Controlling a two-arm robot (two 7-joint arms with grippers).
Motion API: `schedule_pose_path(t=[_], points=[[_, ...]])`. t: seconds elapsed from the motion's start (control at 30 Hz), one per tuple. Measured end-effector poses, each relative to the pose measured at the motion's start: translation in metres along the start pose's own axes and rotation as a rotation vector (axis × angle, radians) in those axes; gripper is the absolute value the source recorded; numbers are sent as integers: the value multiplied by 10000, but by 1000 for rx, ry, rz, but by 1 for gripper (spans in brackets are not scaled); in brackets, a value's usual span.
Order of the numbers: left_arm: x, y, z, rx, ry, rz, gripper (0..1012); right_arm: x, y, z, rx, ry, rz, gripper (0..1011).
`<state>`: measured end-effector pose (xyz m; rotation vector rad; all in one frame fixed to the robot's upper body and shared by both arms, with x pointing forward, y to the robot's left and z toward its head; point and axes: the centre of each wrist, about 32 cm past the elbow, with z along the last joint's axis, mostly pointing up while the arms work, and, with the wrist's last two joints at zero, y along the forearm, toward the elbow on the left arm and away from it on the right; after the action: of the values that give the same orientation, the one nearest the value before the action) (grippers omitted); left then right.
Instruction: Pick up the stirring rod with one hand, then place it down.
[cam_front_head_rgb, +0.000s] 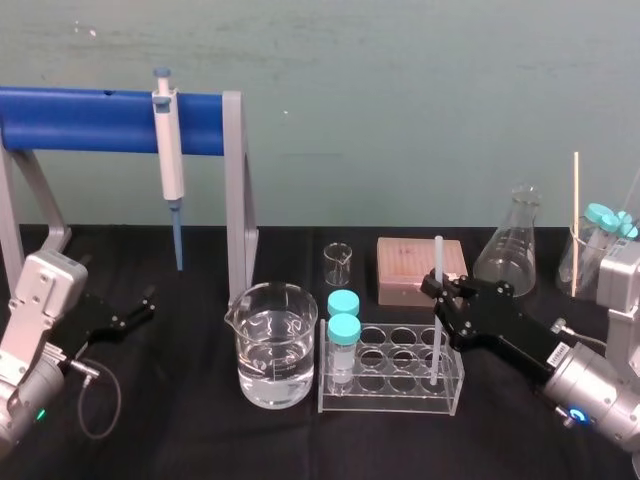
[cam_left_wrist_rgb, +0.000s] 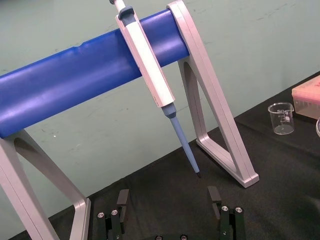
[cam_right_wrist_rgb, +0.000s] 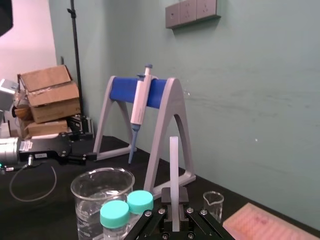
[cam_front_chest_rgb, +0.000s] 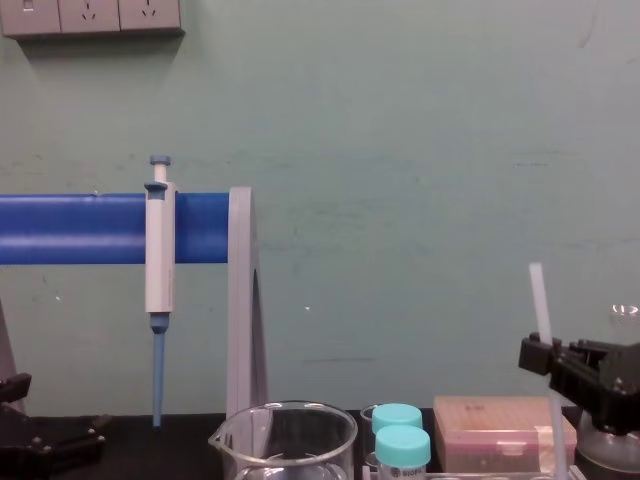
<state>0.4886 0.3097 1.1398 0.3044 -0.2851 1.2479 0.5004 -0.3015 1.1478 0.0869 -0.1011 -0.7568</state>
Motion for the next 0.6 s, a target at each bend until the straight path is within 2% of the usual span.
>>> schedule_pose_path(t=[0.23, 0.6], points=[[0, 0, 0, 0, 0, 0, 1000, -4, -15, -80, -27, 7, -15, 70], [0, 0, 0, 0, 0, 0, 1000, -24, -3, -124, -50, 16, -12, 70]])
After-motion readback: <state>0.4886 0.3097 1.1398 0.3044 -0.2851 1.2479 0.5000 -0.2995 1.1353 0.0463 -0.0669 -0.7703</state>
